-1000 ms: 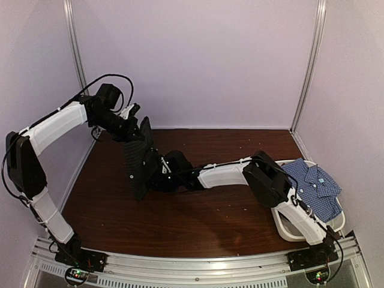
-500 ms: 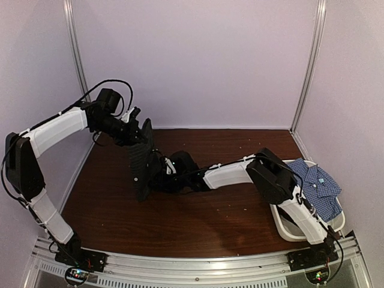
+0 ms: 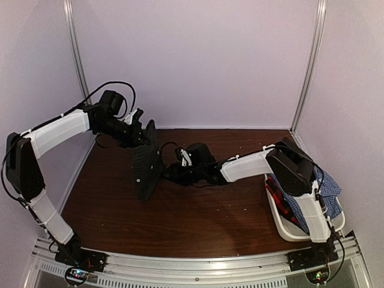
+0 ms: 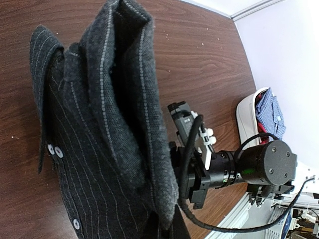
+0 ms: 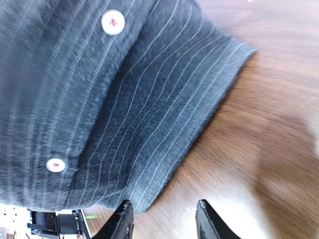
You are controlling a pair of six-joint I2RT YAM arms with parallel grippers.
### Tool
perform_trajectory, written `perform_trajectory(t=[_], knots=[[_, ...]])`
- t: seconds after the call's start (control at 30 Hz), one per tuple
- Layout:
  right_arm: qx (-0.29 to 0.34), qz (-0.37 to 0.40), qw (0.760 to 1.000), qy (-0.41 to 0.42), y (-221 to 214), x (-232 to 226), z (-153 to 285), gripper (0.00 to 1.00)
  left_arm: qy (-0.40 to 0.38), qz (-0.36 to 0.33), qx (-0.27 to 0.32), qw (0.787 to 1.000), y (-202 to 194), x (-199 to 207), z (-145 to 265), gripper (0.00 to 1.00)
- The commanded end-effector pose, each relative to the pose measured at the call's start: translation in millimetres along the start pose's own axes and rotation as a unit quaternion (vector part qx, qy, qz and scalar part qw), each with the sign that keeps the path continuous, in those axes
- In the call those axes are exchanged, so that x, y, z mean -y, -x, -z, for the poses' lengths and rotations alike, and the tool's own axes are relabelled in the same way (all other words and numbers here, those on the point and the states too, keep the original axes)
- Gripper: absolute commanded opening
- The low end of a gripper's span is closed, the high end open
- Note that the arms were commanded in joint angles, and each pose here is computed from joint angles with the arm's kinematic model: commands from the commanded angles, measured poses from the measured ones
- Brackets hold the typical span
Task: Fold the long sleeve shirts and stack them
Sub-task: Turn over the square-folded shirt at the center of the board.
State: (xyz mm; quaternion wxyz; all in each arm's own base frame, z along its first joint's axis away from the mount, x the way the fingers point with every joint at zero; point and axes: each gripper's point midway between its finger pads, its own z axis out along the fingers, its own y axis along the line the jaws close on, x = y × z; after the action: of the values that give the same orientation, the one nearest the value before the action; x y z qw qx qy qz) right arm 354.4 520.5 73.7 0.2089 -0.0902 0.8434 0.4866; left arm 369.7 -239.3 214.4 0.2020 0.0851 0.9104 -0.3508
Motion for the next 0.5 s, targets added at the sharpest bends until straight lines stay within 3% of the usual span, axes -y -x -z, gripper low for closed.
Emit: perform_trajectory(t=[0.0,0.2,0.4,0.43,0.47], knots=[[0.048,0.012,0.999,-0.001,31.4,-14.8,33.6,0.43,-0.018,-0.022,0.027,0.999,6.3,23.9,4.3,0.00],[0.107,0.024,0.993,-0.048,72.5,-9.5,100.5,0.42,-0.013,-0.016,0.021,1.000,-13.9,47.4,-31.4,0.00],[0.155,0.018,0.981,-0.118,96.3,29.8,186.9,0.47,-0.027,-0.013,-0.008,1.000,-50.1,92.4,-113.7,0.00],[0.158,0.018,0.979,-0.130,96.1,36.2,197.2,0.48,-0.035,-0.017,-0.017,0.999,-56.2,104.0,-130.5,0.03],[0.159,0.020,0.977,-0.138,95.2,39.4,205.9,0.49,-0.043,-0.023,-0.024,0.999,-61.2,117.1,-144.8,0.13]])
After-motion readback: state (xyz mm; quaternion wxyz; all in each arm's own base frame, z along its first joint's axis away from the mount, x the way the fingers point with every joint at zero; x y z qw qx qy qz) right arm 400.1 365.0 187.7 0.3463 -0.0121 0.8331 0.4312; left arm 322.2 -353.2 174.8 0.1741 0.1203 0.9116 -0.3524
